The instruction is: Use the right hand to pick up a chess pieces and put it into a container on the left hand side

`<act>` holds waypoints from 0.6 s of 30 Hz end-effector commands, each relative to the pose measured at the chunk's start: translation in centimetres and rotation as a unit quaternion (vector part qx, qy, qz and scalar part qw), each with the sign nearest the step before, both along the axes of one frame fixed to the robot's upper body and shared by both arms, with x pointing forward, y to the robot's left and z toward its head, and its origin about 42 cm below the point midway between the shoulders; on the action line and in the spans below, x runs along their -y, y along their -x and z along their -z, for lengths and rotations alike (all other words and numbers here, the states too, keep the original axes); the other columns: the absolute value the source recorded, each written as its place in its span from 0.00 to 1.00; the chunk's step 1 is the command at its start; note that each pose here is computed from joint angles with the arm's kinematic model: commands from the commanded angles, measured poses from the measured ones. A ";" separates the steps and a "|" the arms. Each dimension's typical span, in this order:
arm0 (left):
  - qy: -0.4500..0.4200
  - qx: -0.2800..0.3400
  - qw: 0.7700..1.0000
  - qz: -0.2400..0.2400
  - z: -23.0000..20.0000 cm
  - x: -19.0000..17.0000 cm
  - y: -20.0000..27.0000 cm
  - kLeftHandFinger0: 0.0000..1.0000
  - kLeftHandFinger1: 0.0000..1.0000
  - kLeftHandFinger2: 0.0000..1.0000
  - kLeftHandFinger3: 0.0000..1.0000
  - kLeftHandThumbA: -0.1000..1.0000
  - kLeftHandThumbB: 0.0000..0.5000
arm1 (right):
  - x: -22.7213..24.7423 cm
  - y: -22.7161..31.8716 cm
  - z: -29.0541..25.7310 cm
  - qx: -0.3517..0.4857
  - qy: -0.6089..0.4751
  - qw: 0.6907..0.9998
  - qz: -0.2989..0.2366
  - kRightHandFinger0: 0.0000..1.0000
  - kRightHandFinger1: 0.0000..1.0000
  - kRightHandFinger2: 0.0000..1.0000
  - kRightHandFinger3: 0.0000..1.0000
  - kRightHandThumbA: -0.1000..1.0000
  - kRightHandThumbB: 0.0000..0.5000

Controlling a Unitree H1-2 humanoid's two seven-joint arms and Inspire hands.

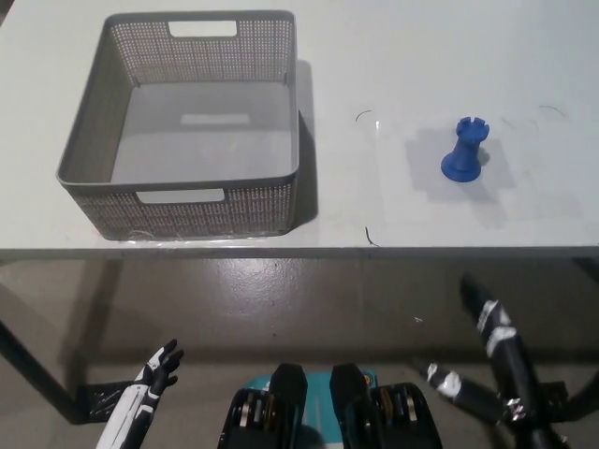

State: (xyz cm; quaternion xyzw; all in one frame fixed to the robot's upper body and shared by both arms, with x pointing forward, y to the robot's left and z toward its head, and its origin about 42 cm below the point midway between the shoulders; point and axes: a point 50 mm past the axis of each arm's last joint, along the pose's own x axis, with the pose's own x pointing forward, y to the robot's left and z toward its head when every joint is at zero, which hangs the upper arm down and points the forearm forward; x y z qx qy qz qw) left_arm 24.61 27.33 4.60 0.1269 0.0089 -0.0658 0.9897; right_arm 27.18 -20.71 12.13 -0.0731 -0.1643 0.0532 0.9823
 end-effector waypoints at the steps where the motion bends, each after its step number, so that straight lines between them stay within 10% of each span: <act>1: -0.005 0.024 1.000 0.013 -0.7 -0.2 -0.1 1.00 1.00 1.00 1.00 1.00 0.65 | 0.6 -2.7 -5.3 0.108 0.018 0.993 0.039 1.00 1.00 1.00 1.00 1.00 0.65; 8: -0.003 0.029 0.999 0.015 -0.7 -0.1 -0.2 1.00 1.00 1.00 1.00 1.00 0.59 | 2.3 -7.4 -9.6 0.119 0.025 0.989 0.089 1.00 1.00 1.00 1.00 1.00 0.81; 18: 0.002 0.029 0.999 0.013 -0.6 0.0 -0.4 1.00 1.00 1.00 1.00 1.00 0.57 | 3.5 -14.9 -12.4 0.100 0.016 0.989 0.108 1.00 1.00 1.00 1.00 1.00 0.73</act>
